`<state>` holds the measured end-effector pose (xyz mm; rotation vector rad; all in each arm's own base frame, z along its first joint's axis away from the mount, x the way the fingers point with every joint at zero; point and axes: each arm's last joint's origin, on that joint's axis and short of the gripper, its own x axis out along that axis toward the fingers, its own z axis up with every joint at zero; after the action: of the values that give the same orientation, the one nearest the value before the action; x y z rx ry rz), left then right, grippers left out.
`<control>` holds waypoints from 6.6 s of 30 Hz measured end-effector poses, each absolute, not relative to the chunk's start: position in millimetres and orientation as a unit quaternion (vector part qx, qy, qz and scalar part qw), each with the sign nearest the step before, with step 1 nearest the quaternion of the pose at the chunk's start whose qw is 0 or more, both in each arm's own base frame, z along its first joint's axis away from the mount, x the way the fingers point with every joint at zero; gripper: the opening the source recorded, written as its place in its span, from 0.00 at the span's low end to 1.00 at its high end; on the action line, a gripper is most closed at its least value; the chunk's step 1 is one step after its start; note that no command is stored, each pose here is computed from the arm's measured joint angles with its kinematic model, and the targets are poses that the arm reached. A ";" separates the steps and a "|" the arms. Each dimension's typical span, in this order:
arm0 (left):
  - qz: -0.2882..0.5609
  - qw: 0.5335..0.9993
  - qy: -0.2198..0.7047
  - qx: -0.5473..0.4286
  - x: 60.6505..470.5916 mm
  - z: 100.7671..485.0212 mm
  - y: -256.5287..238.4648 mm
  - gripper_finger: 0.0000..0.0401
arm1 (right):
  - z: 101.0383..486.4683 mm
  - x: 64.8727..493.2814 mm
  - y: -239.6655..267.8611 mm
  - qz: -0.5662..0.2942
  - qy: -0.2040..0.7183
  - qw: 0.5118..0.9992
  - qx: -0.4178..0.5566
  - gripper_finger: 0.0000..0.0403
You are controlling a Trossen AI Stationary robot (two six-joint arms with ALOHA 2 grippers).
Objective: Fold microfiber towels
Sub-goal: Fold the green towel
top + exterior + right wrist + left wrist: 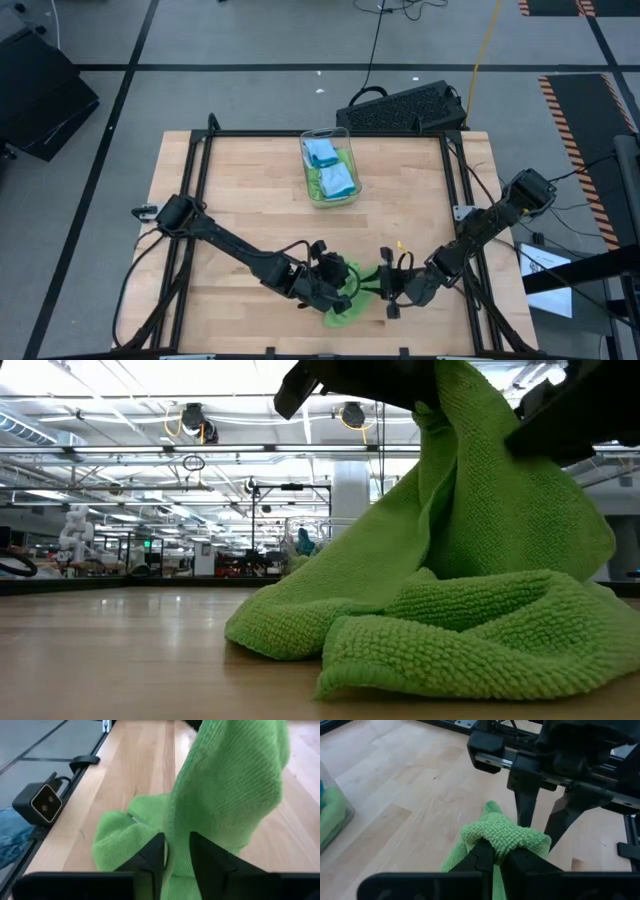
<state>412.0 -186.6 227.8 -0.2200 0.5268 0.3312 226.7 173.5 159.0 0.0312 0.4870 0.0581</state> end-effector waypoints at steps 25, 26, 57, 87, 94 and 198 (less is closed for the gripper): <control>0.124 0.927 0.350 -0.056 404.2 192.4 -192.9 0.49 | 182.4 175.6 160.0 0.014 0.340 0.940 0.008 0.01; 0.117 0.925 0.355 -0.064 404.7 190.6 -193.6 0.51 | 183.0 173.1 159.2 0.009 0.341 0.940 0.004 0.01; 0.011 0.967 0.256 0.000 440.9 147.5 -211.1 0.54 | 202.7 165.1 151.9 0.017 0.301 0.953 -0.034 0.01; 0.165 0.924 0.324 0.116 430.4 137.7 -185.0 0.03 | 191.3 155.9 146.2 0.044 0.345 0.937 0.006 0.01; 0.137 0.933 0.318 0.095 427.3 161.0 -185.2 0.01 | 184.4 153.3 143.5 0.032 0.354 0.935 0.021 0.01; 0.025 0.959 0.257 -0.117 441.3 177.1 -194.4 0.01 | 186.9 157.2 160.2 0.111 0.256 0.953 -0.117 0.35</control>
<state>441.3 -194.4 177.1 -0.2380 0.5217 0.0497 157.2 160.2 186.9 -0.2387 0.5209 0.2259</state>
